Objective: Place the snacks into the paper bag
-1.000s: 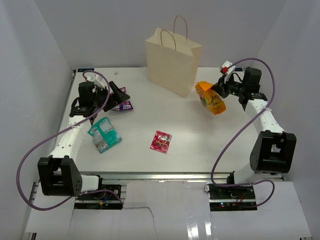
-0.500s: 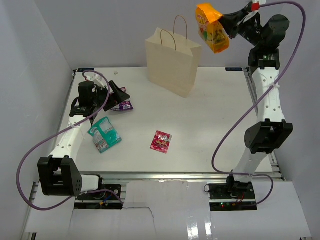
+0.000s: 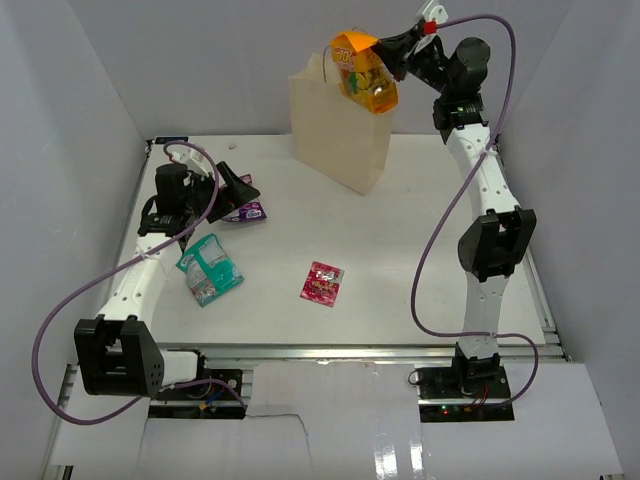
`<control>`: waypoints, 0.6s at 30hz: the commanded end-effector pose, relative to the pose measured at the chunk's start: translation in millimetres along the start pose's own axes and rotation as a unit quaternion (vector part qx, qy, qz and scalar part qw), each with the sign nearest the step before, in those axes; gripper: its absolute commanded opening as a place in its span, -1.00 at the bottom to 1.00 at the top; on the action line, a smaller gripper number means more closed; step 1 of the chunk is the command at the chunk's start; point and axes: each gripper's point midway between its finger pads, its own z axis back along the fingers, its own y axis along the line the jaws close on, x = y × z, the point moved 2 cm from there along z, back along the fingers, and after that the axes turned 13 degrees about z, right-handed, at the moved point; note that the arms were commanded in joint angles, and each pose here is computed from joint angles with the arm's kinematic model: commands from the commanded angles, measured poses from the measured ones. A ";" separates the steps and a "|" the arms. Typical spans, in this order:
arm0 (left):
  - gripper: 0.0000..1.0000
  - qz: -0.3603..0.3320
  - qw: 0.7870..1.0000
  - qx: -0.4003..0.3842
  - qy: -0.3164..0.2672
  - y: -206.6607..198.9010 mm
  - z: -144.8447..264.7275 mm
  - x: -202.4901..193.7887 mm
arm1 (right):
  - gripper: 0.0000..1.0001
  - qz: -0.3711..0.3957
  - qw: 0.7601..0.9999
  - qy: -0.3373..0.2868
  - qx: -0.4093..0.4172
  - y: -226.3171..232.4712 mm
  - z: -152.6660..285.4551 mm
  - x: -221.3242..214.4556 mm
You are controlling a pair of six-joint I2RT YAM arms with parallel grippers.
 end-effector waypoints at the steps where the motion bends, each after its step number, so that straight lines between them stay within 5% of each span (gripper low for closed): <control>1: 0.96 -0.008 1.000 -0.010 -0.005 -6.8 10.4 -1.3 | -0.85 0.118 0.988 -0.062 -0.072 -42.1 9.3 67.2; 18: 0.96 -0.006 1.000 -0.006 0.003 -2.1 8.7 -5.7 | -0.85 0.109 0.986 -0.124 -0.037 -18.6 20.3 131.3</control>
